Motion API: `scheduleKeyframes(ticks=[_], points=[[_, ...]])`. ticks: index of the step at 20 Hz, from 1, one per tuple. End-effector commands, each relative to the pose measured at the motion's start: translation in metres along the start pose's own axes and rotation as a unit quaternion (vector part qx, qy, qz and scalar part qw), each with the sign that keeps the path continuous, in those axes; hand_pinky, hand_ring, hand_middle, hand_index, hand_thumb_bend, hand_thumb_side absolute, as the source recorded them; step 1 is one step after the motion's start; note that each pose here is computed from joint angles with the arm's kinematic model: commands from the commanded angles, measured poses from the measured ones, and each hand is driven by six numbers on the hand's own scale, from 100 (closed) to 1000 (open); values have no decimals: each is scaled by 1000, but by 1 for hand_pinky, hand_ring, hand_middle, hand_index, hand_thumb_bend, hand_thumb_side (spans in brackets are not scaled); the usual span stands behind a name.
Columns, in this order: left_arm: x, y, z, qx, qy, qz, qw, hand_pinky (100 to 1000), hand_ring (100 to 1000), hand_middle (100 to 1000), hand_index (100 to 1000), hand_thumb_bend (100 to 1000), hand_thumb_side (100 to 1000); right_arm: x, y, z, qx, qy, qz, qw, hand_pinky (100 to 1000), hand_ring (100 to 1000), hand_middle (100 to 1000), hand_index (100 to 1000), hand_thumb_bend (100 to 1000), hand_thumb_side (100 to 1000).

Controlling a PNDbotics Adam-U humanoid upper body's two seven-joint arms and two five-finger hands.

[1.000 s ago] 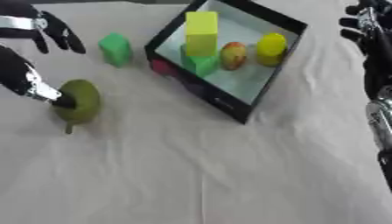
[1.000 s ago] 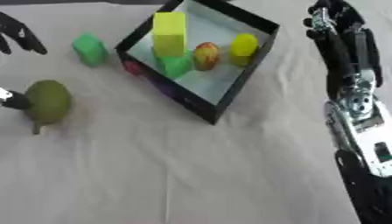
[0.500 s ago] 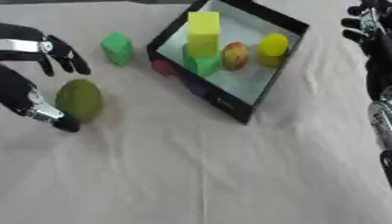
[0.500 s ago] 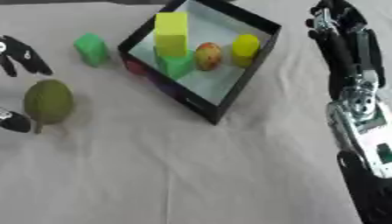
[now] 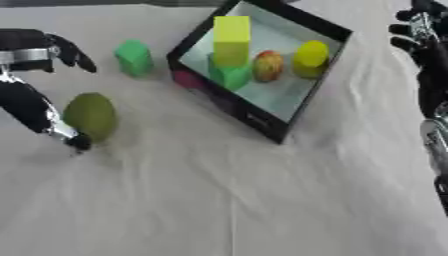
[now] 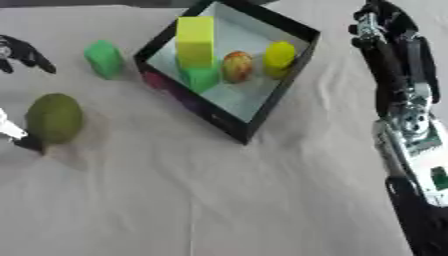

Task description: Pick up objects on the table and place them in the box.

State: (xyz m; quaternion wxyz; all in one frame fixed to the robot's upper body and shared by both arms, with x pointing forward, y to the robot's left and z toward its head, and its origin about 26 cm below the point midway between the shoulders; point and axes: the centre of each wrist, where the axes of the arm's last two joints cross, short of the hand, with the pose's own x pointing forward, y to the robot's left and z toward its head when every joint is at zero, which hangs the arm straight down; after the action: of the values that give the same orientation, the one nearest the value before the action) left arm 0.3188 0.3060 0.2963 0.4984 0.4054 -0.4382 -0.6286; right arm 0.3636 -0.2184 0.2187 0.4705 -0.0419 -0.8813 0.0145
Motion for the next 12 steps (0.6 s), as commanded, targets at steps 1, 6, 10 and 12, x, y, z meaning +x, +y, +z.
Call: scheduleKeyframes(ticks=[1, 6, 10, 12], points=[[-8, 3, -7, 3, 26, -8, 1000, 815, 892, 826, 877, 850, 430, 10, -1, -4, 3, -19, 2, 1000, 805, 765, 713, 830, 100, 567], [-16, -3, -28, 0, 42, 3, 999, 800, 878, 810, 864, 804, 390, 10, 0, -4, 6, -18, 1, 1000, 805, 766, 712, 830, 100, 566], [-22, -8, -42, -12, 51, 10, 999, 802, 879, 812, 866, 806, 395, 11, 1, -4, 8, -18, 1, 1000, 805, 766, 712, 830, 100, 567], [-23, -11, -49, -22, 53, 8, 998, 795, 873, 803, 858, 797, 400, 11, 1, -4, 8, -19, 0, 1000, 805, 766, 713, 830, 100, 567]])
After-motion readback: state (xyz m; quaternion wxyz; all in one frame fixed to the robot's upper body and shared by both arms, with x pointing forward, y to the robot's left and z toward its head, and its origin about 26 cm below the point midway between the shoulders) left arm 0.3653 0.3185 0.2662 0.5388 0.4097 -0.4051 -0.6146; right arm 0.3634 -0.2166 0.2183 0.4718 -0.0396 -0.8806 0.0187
